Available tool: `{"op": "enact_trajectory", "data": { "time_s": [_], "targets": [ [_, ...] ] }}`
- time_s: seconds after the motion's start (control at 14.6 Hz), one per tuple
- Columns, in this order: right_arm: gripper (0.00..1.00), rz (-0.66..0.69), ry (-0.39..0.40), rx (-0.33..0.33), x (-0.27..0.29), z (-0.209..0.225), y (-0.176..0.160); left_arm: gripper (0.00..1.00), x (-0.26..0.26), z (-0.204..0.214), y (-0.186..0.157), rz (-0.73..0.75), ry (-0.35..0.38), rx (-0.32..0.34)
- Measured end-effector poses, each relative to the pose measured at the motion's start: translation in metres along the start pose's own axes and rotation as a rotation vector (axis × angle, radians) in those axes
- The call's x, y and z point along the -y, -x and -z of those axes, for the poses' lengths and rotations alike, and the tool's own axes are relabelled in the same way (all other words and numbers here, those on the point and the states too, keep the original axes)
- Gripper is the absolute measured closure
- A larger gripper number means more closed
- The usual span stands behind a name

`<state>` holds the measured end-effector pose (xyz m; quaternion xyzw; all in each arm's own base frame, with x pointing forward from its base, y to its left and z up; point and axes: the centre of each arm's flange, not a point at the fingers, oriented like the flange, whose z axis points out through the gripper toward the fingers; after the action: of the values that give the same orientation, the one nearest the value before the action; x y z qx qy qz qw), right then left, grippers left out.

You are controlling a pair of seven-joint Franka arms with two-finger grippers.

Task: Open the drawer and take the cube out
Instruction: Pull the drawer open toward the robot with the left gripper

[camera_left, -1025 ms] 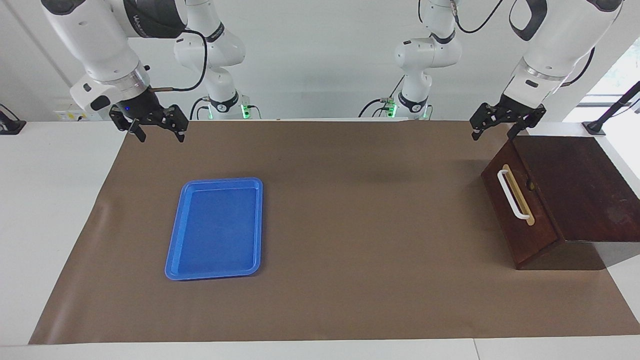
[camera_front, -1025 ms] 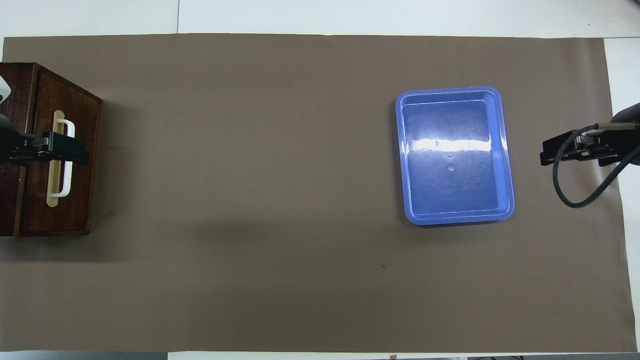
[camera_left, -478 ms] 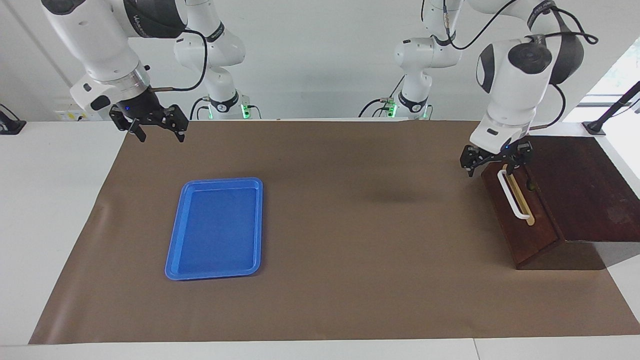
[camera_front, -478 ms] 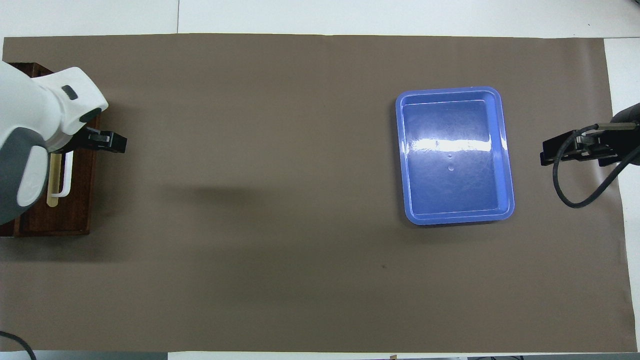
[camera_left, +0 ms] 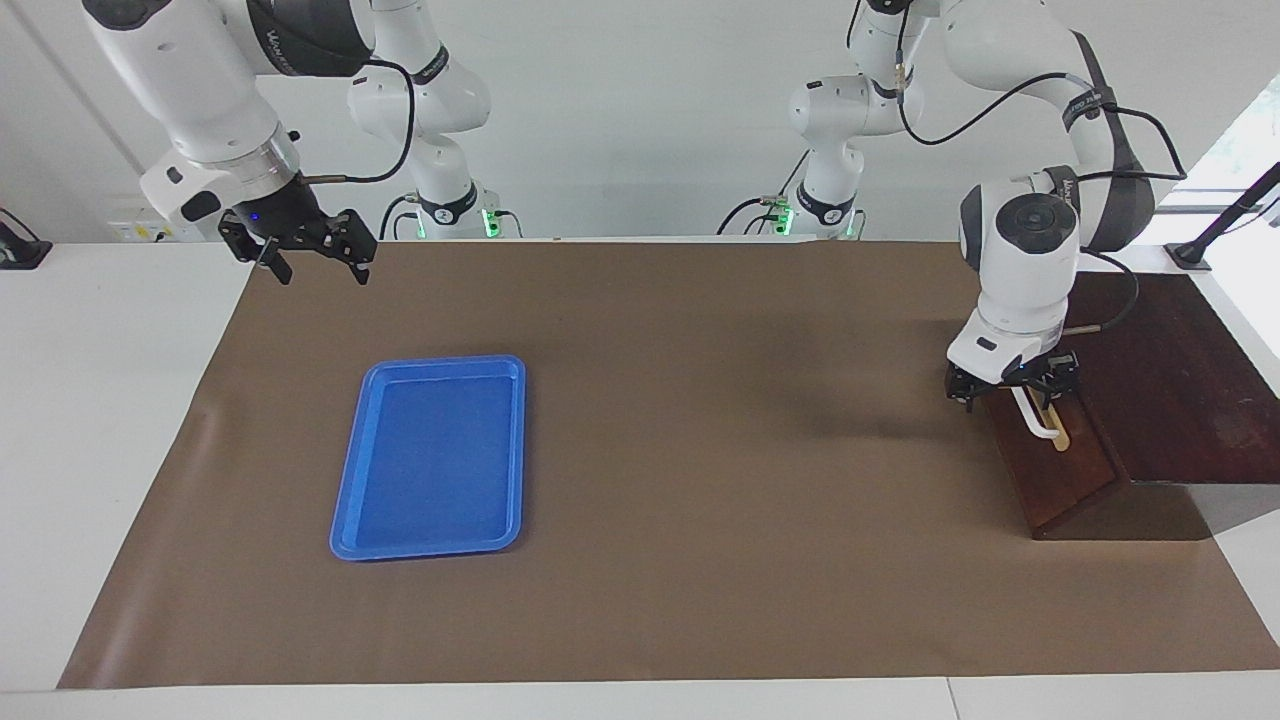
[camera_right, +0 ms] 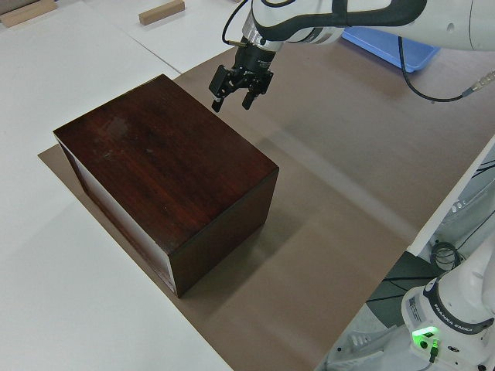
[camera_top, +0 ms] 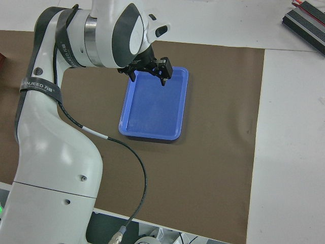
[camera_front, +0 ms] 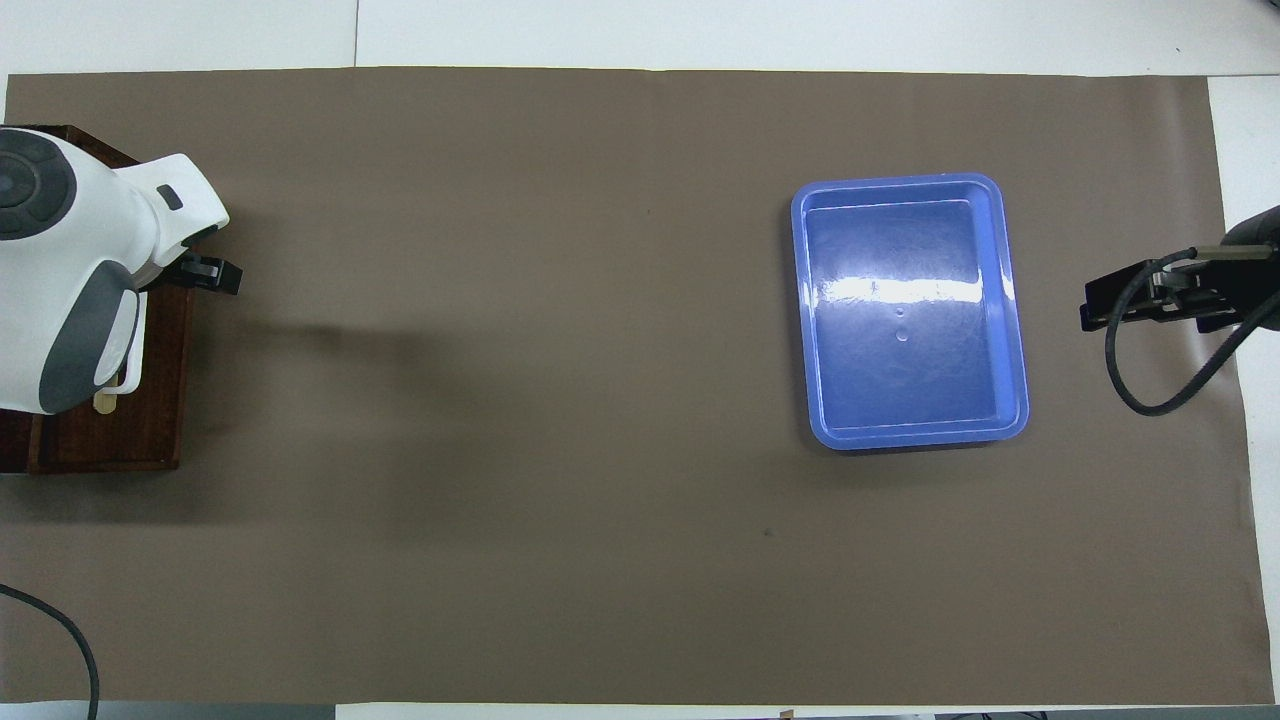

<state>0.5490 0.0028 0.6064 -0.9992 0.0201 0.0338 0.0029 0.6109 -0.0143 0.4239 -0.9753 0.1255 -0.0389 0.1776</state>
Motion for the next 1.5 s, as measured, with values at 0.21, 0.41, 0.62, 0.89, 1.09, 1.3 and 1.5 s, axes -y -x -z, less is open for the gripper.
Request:
{"op": "enact_trajectory", "data": {
  "time_s": [0.21, 0.41, 0.62, 0.89, 1.09, 1.3, 1.5],
  "targets": [
    [0.0, 0.0, 0.0, 0.0, 0.0, 0.0, 0.0, 0.0, -0.005, -0.008, 0.005, -0.009, 0.005, 0.015],
    [0.0, 0.0, 0.0, 0.0, 0.0, 0.0, 0.0, 0.0, -0.012, -0.016, 0.009, -0.02, 0.01, 0.026],
    [0.0, 0.0, 0.0, 0.0, 0.0, 0.0, 0.0, 0.0, -0.013, -0.021, 0.012, -0.028, 0.003, 0.031],
    [0.0, 0.0, 0.0, 0.0, 0.0, 0.0, 0.0, 0.0, -0.015, -0.025, 0.014, -0.038, -0.006, 0.027],
    [0.0, -0.007, 0.0, 0.0, -0.004, 0.0, 0.0, 0.0, -0.026, -0.027, 0.009, 0.023, -0.004, -0.001],
    [0.0, -0.056, -0.004, -0.002, -0.031, 0.0, -0.001, 0.0, -0.062, -0.019, 0.001, 0.071, 0.004, -0.026],
    [0.0, -0.094, -0.006, -0.049, -0.038, 0.004, -0.006, 0.0, -0.094, -0.003, -0.007, 0.121, 0.06, -0.044]
  ]
}}
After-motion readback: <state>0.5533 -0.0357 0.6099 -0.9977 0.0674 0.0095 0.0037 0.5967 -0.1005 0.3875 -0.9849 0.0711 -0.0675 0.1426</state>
